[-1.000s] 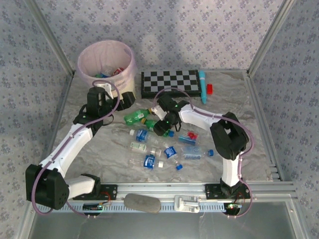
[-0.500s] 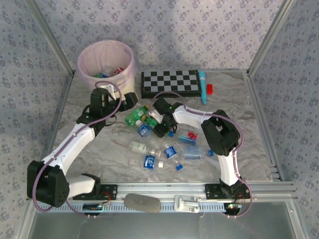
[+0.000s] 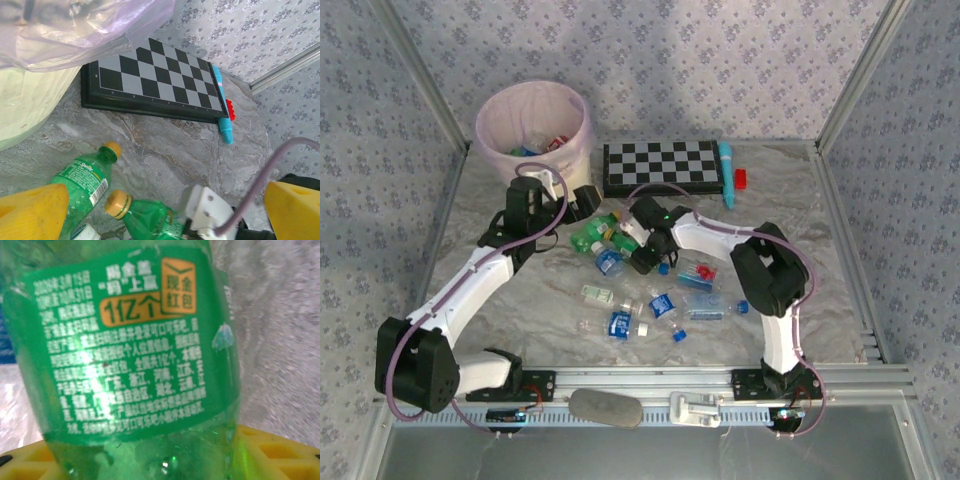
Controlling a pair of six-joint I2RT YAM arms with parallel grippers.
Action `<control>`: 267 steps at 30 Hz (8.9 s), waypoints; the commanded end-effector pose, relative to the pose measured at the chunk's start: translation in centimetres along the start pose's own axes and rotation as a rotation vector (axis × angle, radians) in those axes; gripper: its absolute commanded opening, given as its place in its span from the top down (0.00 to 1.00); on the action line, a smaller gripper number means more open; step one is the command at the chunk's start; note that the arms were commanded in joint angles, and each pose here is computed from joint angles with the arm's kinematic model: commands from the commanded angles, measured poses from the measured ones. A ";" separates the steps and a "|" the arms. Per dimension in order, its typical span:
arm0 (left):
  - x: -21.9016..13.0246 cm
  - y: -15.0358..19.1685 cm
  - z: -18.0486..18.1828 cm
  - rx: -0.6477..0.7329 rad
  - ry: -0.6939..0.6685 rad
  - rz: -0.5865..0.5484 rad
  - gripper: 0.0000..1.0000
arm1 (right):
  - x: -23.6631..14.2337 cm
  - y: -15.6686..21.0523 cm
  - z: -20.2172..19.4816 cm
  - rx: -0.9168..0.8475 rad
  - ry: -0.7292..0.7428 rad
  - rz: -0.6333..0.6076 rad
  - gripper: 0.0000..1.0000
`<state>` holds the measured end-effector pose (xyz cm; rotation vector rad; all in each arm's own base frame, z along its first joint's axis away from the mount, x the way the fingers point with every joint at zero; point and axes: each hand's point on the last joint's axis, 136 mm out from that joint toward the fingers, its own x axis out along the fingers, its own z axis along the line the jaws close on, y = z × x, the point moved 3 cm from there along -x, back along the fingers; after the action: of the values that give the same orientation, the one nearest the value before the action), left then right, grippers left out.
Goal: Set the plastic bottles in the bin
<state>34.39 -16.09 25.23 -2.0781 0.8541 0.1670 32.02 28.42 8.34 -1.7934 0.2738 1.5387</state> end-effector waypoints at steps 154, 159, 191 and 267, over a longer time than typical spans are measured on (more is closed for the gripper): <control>6.2 4.4 -0.3 0.485 -0.178 0.441 0.06 | -13.1 0.4 -7.4 0.650 -0.108 -0.755 0.00; 8.4 5.5 1.2 0.568 -0.270 0.513 0.06 | -13.2 0.7 -7.5 0.654 -0.097 -0.754 0.00; 13.2 10.6 9.1 0.654 -0.496 0.701 0.33 | -13.5 1.5 -7.9 0.663 -0.072 -0.750 0.00; 2.4 -20.6 4.5 0.348 -0.423 -0.088 0.19 | -12.8 3.4 -7.8 0.696 -0.080 -0.723 0.00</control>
<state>50.23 -5.98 32.73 -1.6353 0.5315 0.4130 33.04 17.65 18.82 -1.0972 0.0642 0.8490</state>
